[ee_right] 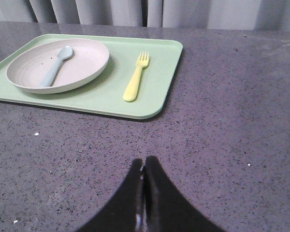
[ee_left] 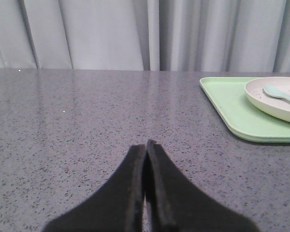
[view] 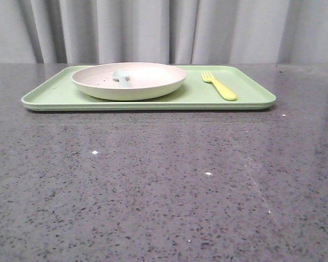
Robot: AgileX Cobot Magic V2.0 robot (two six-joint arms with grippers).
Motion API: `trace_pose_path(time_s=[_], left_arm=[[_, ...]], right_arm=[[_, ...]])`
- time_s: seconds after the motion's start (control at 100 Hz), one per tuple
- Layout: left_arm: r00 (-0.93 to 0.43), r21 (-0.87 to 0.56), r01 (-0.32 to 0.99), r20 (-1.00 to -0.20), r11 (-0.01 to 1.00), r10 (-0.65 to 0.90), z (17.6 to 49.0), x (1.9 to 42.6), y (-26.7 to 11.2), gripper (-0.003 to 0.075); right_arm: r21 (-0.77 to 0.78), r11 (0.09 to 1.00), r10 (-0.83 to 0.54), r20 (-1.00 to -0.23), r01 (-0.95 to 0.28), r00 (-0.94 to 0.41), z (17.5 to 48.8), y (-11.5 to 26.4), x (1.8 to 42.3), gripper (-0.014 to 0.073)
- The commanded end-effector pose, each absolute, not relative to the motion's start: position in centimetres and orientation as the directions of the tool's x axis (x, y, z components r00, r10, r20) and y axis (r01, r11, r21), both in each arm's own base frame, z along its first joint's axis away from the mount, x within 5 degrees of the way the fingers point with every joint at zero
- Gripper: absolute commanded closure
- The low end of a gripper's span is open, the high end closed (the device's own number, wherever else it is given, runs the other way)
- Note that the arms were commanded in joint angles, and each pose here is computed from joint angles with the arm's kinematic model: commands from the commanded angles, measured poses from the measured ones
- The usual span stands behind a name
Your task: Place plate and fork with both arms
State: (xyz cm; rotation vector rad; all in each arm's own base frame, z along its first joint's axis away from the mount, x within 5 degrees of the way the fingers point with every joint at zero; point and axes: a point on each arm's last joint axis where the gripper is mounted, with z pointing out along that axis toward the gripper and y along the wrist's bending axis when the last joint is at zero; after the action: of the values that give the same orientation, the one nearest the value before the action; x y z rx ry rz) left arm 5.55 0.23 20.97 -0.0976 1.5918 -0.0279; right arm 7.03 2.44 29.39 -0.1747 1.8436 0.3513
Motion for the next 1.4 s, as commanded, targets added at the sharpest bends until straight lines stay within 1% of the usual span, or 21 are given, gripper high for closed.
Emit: trace_pose_path(time_s=[0.0, 0.04, 0.09, 1.1, 1.39], left_arm=[[0.129, -0.087, -0.044, -0.988, 0.995, -0.081, 21.60, 5.26, 0.29, 0.0741], [0.123, -0.087, -0.045, -0.989, 0.995, -0.081, 21.10, 5.35, 0.30, 0.0741], [0.078, -0.081, -0.048, -0.994, 0.996, -0.077, 20.82, 5.39, 0.29, 0.0741], [0.081, -0.081, -0.041, -0.994, 0.996, -0.077, 20.80, 5.40, 0.26, 0.0741], [0.081, -0.081, -0.041, -0.994, 0.996, -0.077, 20.80, 5.40, 0.26, 0.0741]], right_arm=[[0.140, 0.939, 0.078, -0.976, -0.314, -0.203, 30.90, 2.48, 7.12, 0.0662], [0.140, 0.939, 0.078, -0.976, -0.314, -0.203, 30.90, 2.48, 7.12, 0.0662], [0.140, 0.939, 0.077, -0.976, -0.314, -0.205, 30.87, 2.48, 7.12, 0.0662], [0.140, 0.940, 0.074, -0.974, -0.312, -0.213, 30.78, 2.50, 7.19, 0.0662], [0.137, 0.941, 0.067, -0.972, -0.310, -0.226, 30.25, 2.53, 7.27, 0.0662]])
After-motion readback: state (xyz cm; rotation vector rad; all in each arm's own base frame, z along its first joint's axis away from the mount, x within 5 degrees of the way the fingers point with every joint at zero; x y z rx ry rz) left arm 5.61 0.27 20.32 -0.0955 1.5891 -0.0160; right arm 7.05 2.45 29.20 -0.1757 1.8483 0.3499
